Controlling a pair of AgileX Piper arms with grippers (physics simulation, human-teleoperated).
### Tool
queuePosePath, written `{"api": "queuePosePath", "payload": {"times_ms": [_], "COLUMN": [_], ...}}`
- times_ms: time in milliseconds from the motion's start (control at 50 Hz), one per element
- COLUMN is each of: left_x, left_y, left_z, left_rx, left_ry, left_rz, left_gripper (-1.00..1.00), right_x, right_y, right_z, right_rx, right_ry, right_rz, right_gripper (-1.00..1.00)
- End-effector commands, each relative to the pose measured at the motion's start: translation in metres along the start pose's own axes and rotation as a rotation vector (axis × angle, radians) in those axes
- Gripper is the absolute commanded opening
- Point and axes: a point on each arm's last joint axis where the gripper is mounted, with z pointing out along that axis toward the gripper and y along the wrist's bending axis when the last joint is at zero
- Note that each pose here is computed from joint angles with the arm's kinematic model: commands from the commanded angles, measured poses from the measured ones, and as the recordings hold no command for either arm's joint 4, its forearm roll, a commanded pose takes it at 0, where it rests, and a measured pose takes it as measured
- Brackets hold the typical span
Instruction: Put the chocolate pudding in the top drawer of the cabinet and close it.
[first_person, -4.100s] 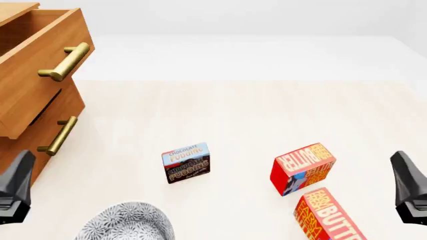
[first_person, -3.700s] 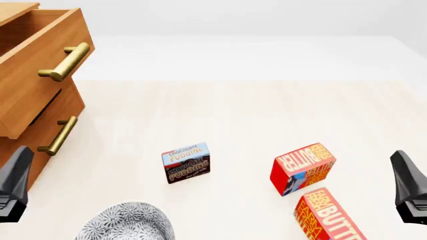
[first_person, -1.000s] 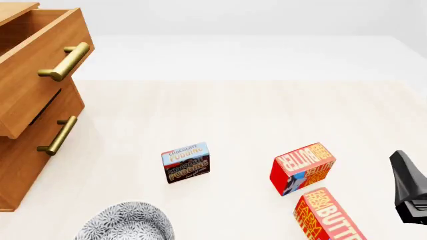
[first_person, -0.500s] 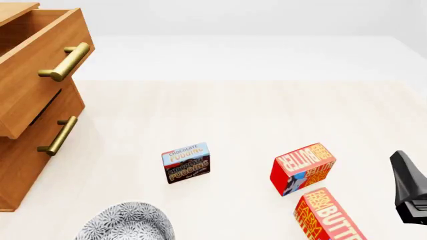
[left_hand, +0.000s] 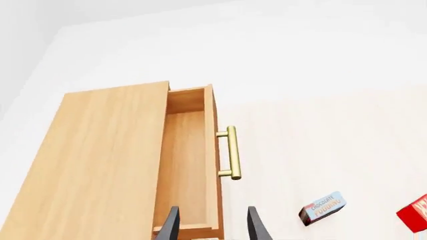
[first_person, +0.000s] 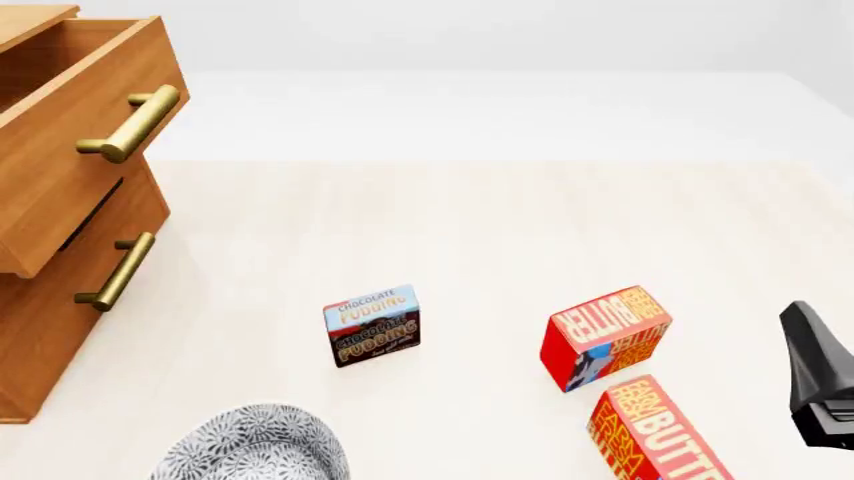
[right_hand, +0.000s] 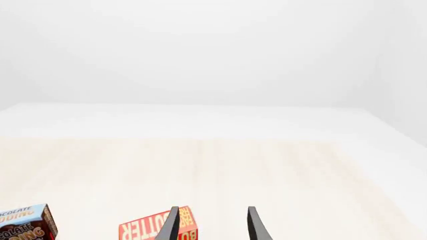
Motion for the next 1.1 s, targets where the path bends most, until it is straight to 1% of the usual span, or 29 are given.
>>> {"api": "queuePosePath", "payload": {"times_ms": [20, 200, 580, 600, 660, 820, 920, 960, 1000, 1100], "left_x": [-0.003, -0.007, -0.015, -0.013, -0.010, -0.009, -0.010, -0.008, -0.005, -0.003], "left_y": [0.000, 0.001, 0.001, 0.003, 0.002, 0.000, 0.001, 0.000, 0.000, 0.000], "left_z": [0.015, 0.018, 0.047, 0.050, 0.055, 0.061, 0.067, 0.071, 0.073, 0.078], "left_rx": [0.011, 0.006, 0.020, 0.011, 0.013, 0.028, 0.027, 0.030, 0.028, 0.028], "left_ry": [0.038, 0.039, 0.095, 0.110, 0.126, 0.144, 0.156, 0.170, 0.181, 0.185], "left_rz": [0.011, 0.004, -0.017, -0.006, -0.003, 0.007, -0.005, -0.010, 0.003, -0.004], "left_gripper": [1.00, 1.00, 1.00, 1.00, 1.00, 1.00, 1.00, 1.00, 1.00, 1.00], "right_x": [0.000, 0.000, 0.000, 0.000, 0.000, 0.000, 0.000, 0.000, 0.000, 0.000], "right_y": [0.000, 0.000, 0.000, 0.000, 0.000, 0.000, 0.000, 0.000, 0.000, 0.000], "right_z": [0.000, 0.000, 0.000, 0.000, 0.000, 0.000, 0.000, 0.000, 0.000, 0.000], "right_rx": [0.000, 0.000, 0.000, 0.000, 0.000, 0.000, 0.000, 0.000, 0.000, 0.000], "right_ry": [0.000, 0.000, 0.000, 0.000, 0.000, 0.000, 0.000, 0.000, 0.000, 0.000], "right_rz": [0.000, 0.000, 0.000, 0.000, 0.000, 0.000, 0.000, 0.000, 0.000, 0.000], "right_gripper": [1.00, 1.00, 1.00, 1.00, 1.00, 1.00, 1.00, 1.00, 1.00, 1.00]}}
